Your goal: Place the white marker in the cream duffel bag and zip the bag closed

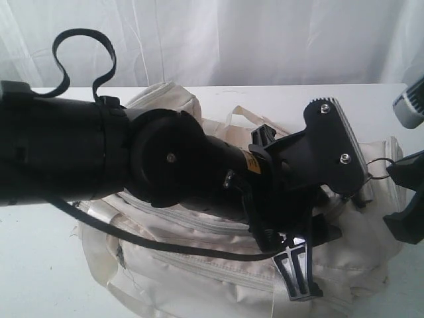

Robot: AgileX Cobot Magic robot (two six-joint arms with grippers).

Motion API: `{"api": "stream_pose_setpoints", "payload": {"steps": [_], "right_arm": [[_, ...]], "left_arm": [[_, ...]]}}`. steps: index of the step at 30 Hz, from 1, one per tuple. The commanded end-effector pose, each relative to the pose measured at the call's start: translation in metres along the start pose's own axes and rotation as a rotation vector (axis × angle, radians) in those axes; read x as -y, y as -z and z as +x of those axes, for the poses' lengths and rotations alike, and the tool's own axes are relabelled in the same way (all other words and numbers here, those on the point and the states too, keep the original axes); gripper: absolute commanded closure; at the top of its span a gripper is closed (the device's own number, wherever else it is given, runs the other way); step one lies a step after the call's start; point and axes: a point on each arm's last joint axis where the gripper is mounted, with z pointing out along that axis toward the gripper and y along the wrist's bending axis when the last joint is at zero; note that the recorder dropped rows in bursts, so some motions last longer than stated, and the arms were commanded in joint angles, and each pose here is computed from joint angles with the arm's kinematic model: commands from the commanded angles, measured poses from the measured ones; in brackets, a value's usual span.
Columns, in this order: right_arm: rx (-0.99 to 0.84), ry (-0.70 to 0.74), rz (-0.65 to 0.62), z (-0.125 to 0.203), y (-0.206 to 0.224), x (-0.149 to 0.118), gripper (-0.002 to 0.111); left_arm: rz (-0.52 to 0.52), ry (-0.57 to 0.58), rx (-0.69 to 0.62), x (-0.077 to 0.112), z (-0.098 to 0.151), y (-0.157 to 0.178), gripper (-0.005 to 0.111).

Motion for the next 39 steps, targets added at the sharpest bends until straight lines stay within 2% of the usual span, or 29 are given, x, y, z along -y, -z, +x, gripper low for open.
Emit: {"api": "stream_pose_setpoints", "payload": {"steps": [1, 7, 21, 39], "right_arm": [[0.018, -0.013, 0.002, -0.001, 0.002, 0.0, 0.108], [0.016, -0.014, 0.001, -0.001, 0.002, 0.0, 0.108], [0.047, 0.048, 0.07, -0.004, 0.002, 0.006, 0.108], [0.027, 0.099, 0.061, -0.017, -0.035, 0.005, 0.108]], "left_arm": [[-0.014, 0.03, 0.018, 0.0, -0.001, 0.0, 0.07], [-0.002, 0.03, 0.009, 0.002, 0.0, 0.0, 0.107], [0.126, 0.031, -0.073, 0.013, 0.005, 0.008, 0.107], [0.182, 0.045, -0.108, 0.018, 0.006, 0.013, 0.107]]}}
